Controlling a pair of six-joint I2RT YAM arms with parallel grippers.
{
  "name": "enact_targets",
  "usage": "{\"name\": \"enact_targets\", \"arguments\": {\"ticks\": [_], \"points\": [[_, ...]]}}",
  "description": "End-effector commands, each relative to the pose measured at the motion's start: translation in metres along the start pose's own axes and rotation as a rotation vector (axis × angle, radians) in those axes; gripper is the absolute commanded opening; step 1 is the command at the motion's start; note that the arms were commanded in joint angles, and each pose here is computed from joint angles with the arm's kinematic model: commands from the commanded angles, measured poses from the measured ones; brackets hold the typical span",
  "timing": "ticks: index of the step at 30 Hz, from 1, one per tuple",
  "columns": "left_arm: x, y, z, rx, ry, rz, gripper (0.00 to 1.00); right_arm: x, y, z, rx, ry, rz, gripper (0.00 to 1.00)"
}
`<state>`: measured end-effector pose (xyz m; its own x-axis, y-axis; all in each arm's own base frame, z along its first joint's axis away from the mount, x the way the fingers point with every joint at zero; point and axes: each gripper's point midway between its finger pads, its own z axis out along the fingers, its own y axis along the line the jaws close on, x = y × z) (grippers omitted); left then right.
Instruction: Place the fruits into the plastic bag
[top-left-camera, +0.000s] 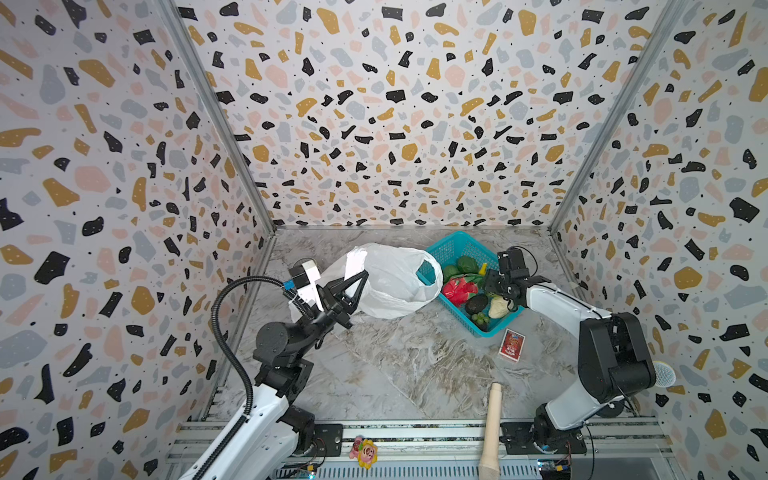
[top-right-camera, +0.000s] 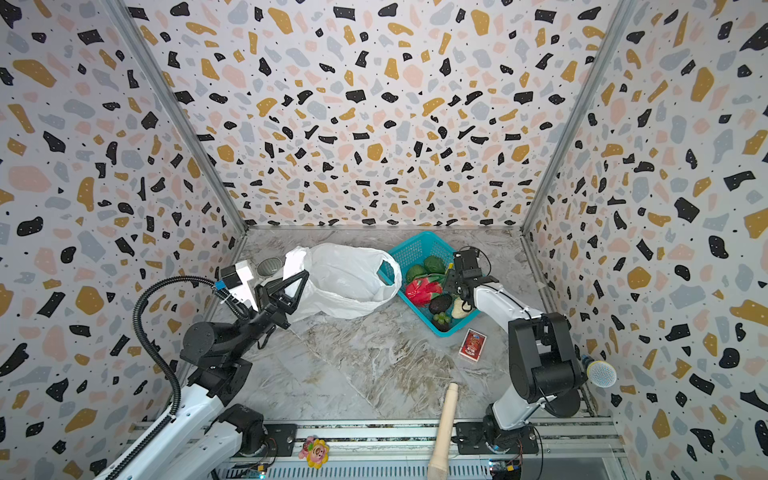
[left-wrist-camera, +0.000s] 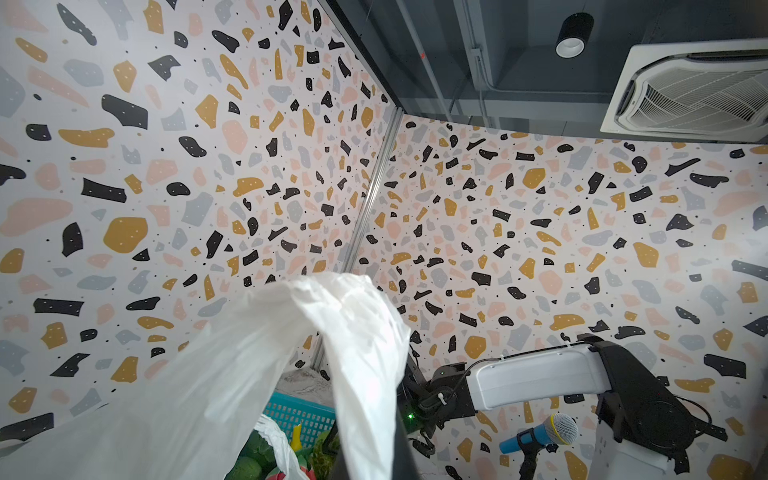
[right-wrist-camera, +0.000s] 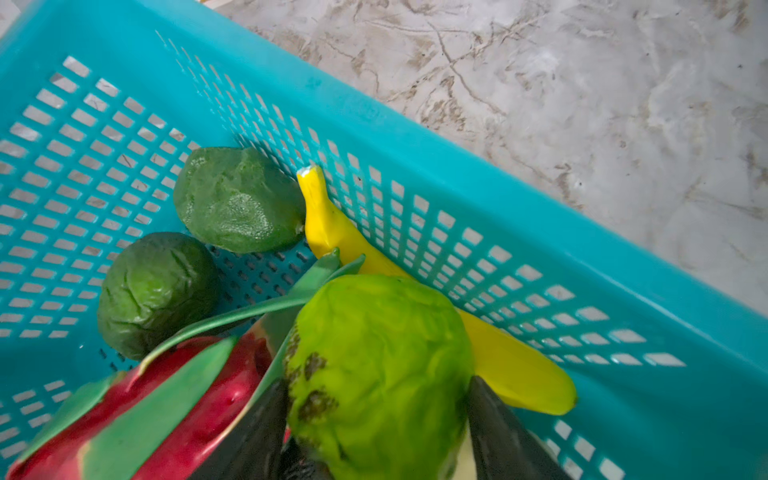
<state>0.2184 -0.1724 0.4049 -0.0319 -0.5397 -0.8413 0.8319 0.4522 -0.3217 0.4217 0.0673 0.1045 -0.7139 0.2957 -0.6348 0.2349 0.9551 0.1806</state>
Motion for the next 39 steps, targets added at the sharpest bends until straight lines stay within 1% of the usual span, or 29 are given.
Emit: {"name": "enact_targets", "arguments": {"ticks": [1, 2, 6, 7, 11, 12, 13, 15, 17, 21, 23, 26, 30, 34, 39], "points": [[-0.012, -0.013, -0.002, 0.054, -0.053, 0.015, 0.0, 0.002, -0.004, 0.004, 0.002, 0.005, 0.019, 0.61], [-0.012, -0.013, -0.002, 0.054, -0.054, 0.016, 0.0, 0.002, -0.003, 0.005, -0.001, 0.008, 0.02, 0.58], [-0.014, -0.012, -0.004, 0.051, -0.075, 0.002, 0.0, 0.003, -0.001, 0.0, -0.023, 0.004, 0.026, 0.37], [-0.014, -0.012, -0.004, 0.05, -0.075, 0.0, 0.0, 0.002, -0.001, -0.003, -0.032, -0.006, 0.027, 0.35], [-0.012, -0.009, -0.003, 0.039, -0.068, 0.003, 0.0, -0.002, -0.001, -0.014, -0.044, -0.026, 0.032, 0.32], [-0.011, -0.009, -0.003, 0.036, -0.061, 0.004, 0.0, -0.002, -0.001, -0.015, -0.046, -0.029, 0.033, 0.34], [-0.011, -0.009, -0.002, 0.037, -0.058, 0.01, 0.0, -0.001, -0.002, -0.015, -0.041, -0.029, 0.036, 0.44], [-0.01, -0.009, -0.001, 0.035, -0.05, 0.018, 0.0, -0.001, -0.004, -0.014, -0.035, -0.025, 0.048, 0.73], [-0.009, -0.01, 0.0, 0.038, -0.041, 0.025, 0.0, -0.001, -0.007, -0.012, -0.024, -0.018, 0.062, 0.83], [-0.01, -0.012, 0.001, 0.043, -0.036, 0.03, 0.0, -0.003, -0.011, -0.003, -0.003, -0.001, 0.076, 0.86], [-0.009, -0.012, 0.001, 0.042, -0.032, 0.032, 0.0, -0.003, -0.016, 0.003, 0.011, 0.012, 0.087, 0.86], [-0.006, -0.01, 0.001, 0.037, -0.025, 0.035, 0.0, 0.004, -0.017, 0.015, -0.008, 0.051, 0.106, 0.86], [-0.003, -0.008, 0.0, 0.031, -0.02, 0.033, 0.0, 0.015, -0.011, 0.023, -0.047, 0.081, 0.112, 0.84], [-0.003, -0.008, 0.0, 0.027, -0.021, 0.033, 0.0, 0.021, -0.011, 0.024, -0.061, 0.092, 0.119, 0.77], [-0.002, -0.007, 0.0, 0.022, -0.016, 0.033, 0.0, 0.013, -0.01, 0.006, -0.086, 0.045, 0.119, 0.5]]}}
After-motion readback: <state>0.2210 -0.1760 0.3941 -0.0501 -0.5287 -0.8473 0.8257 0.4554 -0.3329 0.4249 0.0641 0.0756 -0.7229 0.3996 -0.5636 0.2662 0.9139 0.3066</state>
